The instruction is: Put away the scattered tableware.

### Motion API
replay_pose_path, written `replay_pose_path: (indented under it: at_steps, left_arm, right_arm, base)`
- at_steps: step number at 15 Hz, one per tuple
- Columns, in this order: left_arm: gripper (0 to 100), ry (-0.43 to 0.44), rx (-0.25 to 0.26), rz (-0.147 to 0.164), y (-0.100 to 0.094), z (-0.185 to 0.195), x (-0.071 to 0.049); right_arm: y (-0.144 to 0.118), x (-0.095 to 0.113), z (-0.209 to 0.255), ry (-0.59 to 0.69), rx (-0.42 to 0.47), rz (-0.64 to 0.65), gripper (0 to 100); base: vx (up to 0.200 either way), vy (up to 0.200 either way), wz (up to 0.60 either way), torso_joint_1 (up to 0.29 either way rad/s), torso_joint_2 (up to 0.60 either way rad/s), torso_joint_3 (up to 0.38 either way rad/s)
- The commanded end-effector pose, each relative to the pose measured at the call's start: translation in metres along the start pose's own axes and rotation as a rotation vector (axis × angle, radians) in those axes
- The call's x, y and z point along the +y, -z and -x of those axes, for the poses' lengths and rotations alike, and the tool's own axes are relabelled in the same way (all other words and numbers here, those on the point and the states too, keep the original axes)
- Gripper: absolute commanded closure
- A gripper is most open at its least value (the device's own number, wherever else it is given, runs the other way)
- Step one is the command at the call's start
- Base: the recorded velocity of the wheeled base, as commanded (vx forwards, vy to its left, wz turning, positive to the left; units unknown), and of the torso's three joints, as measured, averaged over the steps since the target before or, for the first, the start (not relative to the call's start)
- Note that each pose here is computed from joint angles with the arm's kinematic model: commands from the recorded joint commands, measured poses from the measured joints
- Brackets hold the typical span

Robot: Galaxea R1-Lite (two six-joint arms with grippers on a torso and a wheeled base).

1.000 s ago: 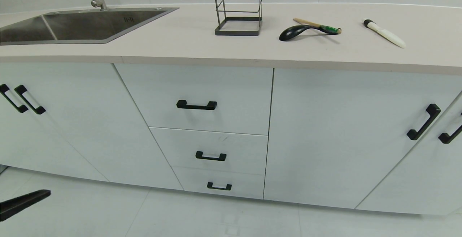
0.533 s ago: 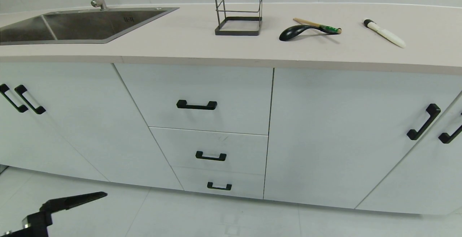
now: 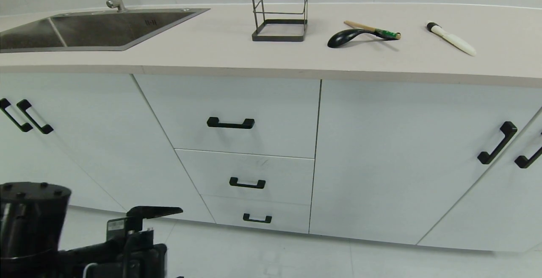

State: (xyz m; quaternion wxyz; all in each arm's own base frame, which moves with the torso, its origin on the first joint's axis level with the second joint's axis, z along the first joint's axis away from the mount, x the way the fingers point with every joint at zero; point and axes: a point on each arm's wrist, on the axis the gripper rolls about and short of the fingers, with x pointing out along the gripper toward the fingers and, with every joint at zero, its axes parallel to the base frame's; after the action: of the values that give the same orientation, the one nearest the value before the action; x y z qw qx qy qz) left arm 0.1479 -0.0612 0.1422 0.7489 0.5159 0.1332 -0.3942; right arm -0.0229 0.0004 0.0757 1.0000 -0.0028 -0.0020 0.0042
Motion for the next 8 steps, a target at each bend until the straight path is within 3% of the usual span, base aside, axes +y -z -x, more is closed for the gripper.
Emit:
replay_pose_path:
  at_steps: [1, 4, 8]
  left_arm:
    - [0, 0.072, 0.043, 0.008, 0.001, -0.034, 0.009]
    - [0, 0.161, 0.089, 0.020, 0.007, -0.060, 0.007]
    - [0, 0.133, 0.102, 0.023, 0.008, -0.081, 0.016]
  right_arm:
    - [0.000, 0.000, 0.000, -0.001, 0.001, 0.001, 100]
    - [0.000, 0.000, 0.000, -0.001, 0.001, 0.001, 100]
    - [0.000, 0.000, 0.000, -0.001, 0.001, 0.001, 100]
  base:
    - [0.000, 0.000, 0.00, 0.000, 0.00, 0.000]
    - [0.000, 0.000, 0.00, 0.000, 0.00, 0.000]
    - [0.000, 0.000, 0.00, 0.000, 0.00, 0.000]
